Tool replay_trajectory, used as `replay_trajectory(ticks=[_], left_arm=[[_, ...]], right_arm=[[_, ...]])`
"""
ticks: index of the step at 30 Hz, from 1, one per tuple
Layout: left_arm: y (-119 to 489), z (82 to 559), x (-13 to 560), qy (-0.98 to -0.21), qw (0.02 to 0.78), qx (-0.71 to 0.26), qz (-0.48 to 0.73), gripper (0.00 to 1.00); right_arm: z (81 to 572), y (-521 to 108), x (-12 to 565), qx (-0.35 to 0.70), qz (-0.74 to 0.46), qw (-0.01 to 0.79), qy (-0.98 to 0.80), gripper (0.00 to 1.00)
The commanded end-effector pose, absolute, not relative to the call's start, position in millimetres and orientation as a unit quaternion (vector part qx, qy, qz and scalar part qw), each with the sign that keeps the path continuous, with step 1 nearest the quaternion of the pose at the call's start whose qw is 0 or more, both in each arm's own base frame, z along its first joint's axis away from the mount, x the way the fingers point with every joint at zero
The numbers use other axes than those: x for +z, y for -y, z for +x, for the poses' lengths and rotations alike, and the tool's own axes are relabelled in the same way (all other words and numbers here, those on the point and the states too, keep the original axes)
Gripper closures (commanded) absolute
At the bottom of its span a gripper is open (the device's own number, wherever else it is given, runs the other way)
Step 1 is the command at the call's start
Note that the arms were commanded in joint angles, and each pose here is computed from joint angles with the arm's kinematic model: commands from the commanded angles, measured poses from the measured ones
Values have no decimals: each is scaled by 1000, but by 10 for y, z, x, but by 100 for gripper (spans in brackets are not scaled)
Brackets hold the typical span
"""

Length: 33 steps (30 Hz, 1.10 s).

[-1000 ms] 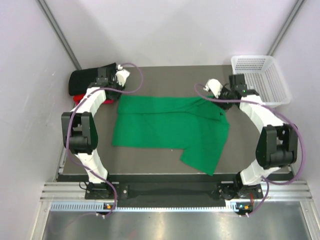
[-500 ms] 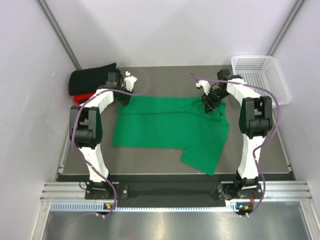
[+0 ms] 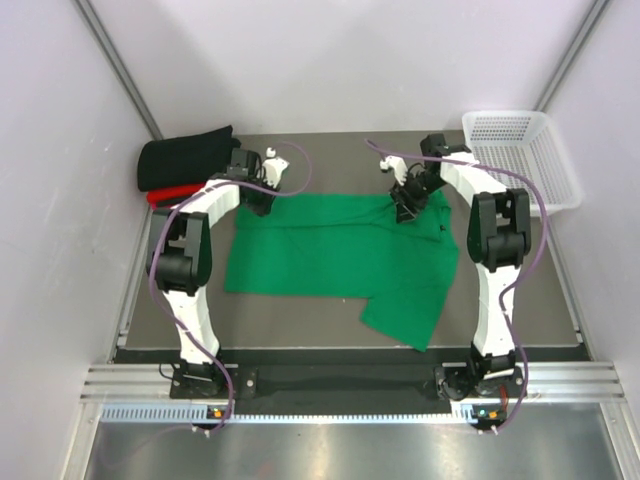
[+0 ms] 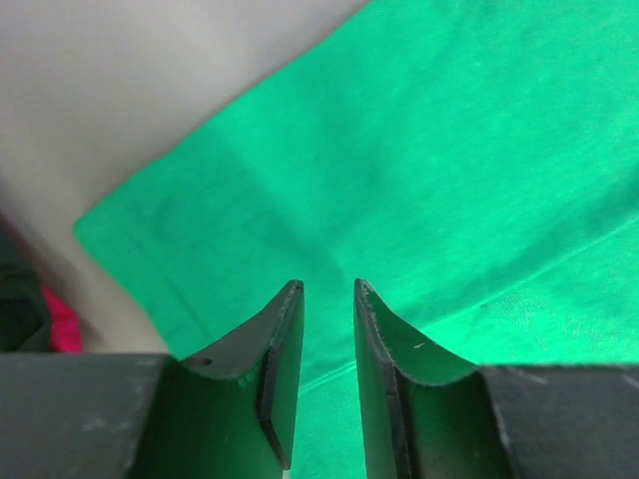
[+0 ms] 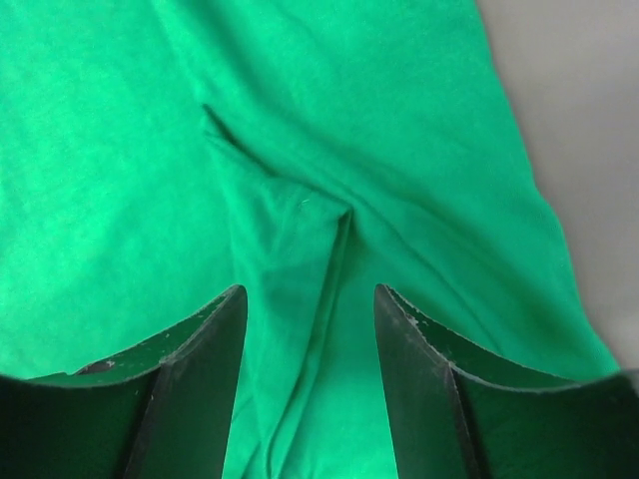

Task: Fold and stack the t-shirts
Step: Fold the tshirt

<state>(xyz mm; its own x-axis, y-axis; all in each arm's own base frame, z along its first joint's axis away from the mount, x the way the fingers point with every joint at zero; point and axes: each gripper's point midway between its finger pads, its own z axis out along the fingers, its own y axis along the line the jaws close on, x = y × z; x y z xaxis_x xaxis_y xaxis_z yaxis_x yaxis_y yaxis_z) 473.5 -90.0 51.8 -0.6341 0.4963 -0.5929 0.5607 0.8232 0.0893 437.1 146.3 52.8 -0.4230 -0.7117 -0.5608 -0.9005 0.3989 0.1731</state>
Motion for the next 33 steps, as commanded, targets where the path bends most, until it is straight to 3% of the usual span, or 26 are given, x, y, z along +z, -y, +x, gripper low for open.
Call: replay_trajectory(ticks=[1,9,12,14,20,30,32,33], left_arm=[[985,4778,568,-895,329,-51,298,68],[1032,4758,550,-894,325,-45,307,68],[1034,4754,524,-894,322,-40,309,68],[1034,4761,520,-894,323,-38,309,68],[1011,4783,496,-894,322,-30,311,68],[1009,4849,506,-892,327,-26,310,68],[1009,4867,505,-892,328,-25,311,68],[1007,4879,507,-891,330,-23,312,68]], right_arm=[[4491,-1598,550,242,-498,216,-804,46],[4639,-1631,479,240,-495,221,-806,45],[4612,-1675,458,249,-497,213,-803,54],[4554,-1709,455,255,-502,205,-800,69],[4442,-1721,559,255,-514,204,-793,81],[4047,-1716,936,248,-524,213,-786,82],[3907,-1773,1019,247,-532,215,-781,78],[3767,-1779,951,254,-524,200,-788,72]])
